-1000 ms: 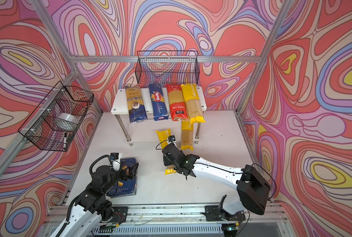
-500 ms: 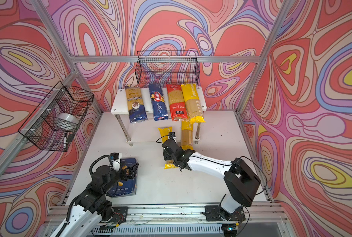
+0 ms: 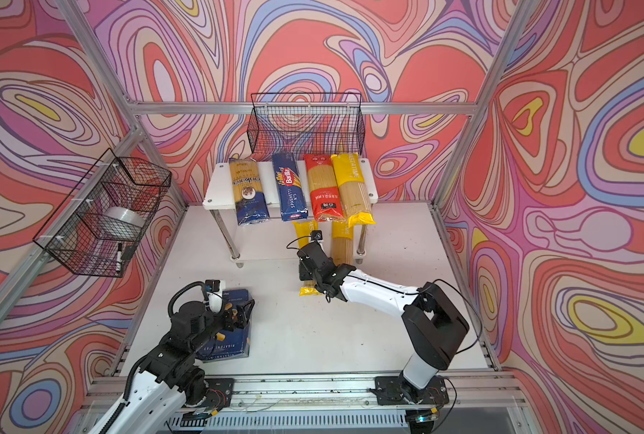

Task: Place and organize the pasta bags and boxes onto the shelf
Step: 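Lower the PASTATIME bag upright against the shelf beside the first bag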

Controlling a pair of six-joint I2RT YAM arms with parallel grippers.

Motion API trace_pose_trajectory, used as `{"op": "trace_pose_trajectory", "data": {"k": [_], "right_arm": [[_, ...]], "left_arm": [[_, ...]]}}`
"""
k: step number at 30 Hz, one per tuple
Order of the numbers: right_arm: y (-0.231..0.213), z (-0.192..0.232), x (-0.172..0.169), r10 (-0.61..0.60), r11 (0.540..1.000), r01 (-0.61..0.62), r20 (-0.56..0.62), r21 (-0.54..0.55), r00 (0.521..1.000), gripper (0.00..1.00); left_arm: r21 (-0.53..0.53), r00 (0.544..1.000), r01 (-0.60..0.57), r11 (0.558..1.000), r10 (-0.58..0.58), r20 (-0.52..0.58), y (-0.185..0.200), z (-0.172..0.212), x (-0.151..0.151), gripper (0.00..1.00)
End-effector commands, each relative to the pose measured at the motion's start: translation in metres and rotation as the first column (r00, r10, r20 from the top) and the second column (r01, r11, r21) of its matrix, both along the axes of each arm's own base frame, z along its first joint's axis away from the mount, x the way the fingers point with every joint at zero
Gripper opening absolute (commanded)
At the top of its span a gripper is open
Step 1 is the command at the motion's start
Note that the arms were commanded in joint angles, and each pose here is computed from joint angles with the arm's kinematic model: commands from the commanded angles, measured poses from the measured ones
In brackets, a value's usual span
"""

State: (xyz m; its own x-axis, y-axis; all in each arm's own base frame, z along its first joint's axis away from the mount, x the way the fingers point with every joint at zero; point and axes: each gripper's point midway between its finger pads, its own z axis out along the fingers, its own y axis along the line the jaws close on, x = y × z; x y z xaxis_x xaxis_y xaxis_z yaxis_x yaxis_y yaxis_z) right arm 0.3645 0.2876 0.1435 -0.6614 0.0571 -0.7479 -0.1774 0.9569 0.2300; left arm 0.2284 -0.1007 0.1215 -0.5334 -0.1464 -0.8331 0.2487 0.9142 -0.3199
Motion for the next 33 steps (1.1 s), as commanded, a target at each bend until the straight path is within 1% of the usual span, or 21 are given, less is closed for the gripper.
{"op": "trace_pose_trajectory", "data": {"k": [1,5,14,16,19,27,33], "right_arm": [[0.006,0.046,0.033,-0.047,0.995,0.034,0.134,0.098,0.990,0.00],[-0.001,0.040,0.046,-0.070,0.995,0.060,0.130,0.077,0.989,0.00],[-0.013,0.036,0.073,-0.101,0.992,0.089,0.142,0.084,0.985,0.00],[-0.013,0.039,0.078,-0.101,0.992,0.088,0.152,0.090,0.983,0.00],[-0.010,0.029,0.087,-0.098,0.994,0.088,0.145,0.072,0.985,0.00],[-0.004,0.027,0.109,-0.104,0.992,0.091,0.162,0.086,0.981,0.00],[-0.012,0.022,0.126,-0.138,0.987,0.123,0.153,0.105,0.979,0.00]], "left_arm": [[-0.004,1.000,0.016,1.000,-0.016,0.014,-0.003,0.003,0.000,1.00],[-0.006,1.000,0.010,1.000,-0.010,0.021,-0.002,0.004,0.000,1.00],[-0.008,0.999,-0.001,1.000,0.001,0.033,0.001,0.005,-0.001,1.00],[-0.008,1.000,-0.001,1.000,0.002,0.031,0.001,0.005,-0.001,1.00],[-0.006,1.000,-0.001,1.000,0.001,0.029,0.000,0.004,-0.001,1.00],[-0.003,1.000,-0.010,1.000,0.010,0.026,0.002,0.004,0.000,1.00],[-0.006,1.000,-0.006,1.000,0.006,0.030,0.001,0.004,0.000,1.00]]}}
